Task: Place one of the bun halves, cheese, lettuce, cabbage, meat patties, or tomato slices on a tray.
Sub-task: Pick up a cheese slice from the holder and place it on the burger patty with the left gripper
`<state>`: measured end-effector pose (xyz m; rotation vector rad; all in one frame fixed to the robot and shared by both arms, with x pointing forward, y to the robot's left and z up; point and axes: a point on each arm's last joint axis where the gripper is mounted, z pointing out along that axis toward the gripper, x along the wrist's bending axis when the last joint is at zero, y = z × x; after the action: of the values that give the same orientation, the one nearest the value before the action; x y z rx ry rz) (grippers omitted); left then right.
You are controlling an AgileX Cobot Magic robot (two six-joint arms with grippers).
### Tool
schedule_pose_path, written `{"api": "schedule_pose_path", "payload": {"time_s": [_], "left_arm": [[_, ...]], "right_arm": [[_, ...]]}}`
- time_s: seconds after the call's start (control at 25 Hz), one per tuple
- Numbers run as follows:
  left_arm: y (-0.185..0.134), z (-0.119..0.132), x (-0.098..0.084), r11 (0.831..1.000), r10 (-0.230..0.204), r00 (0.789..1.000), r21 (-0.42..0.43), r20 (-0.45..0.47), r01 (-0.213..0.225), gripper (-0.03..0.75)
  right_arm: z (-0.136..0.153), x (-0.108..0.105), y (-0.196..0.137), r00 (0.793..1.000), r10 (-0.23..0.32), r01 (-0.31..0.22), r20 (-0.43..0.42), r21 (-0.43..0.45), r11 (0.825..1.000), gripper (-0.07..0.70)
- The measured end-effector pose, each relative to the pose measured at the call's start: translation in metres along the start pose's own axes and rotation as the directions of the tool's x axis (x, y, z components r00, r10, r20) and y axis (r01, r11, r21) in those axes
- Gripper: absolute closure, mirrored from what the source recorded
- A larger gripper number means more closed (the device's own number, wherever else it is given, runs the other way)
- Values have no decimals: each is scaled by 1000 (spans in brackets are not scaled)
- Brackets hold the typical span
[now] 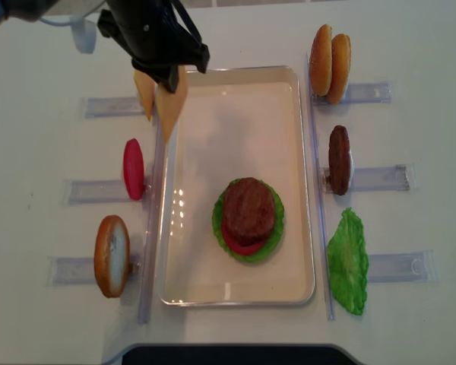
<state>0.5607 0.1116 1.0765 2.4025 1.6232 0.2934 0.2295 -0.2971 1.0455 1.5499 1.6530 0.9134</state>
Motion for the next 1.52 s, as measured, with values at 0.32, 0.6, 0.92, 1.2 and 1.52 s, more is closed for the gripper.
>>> {"api": "schedule_pose_path", "payload": {"time_s": [0.32, 0.6, 0.92, 1.2, 1.52], "left_arm": [[2, 9, -38, 980, 196, 926, -51, 322, -190, 688], [5, 26, -33, 972, 208, 764, -39, 610, -233, 688], [17, 50, -6, 991, 119, 706, -44, 698, -124, 688], [3, 67, -8, 991, 77, 699, 23, 711, -133, 688], [-17, 80, -13, 989, 48, 651, 56, 758, -138, 688]], "right_arm": [[0, 0, 0, 1000, 0, 0, 0, 0, 1000, 391], [0, 0, 0, 1000, 0, 0, 0, 0, 1000, 391], [0, 0, 0, 1000, 0, 0, 0, 0, 1000, 391], [0, 0, 0, 1000, 0, 0, 0, 0, 1000, 391], [0, 0, 0, 1000, 0, 0, 0, 0, 1000, 391]]}}
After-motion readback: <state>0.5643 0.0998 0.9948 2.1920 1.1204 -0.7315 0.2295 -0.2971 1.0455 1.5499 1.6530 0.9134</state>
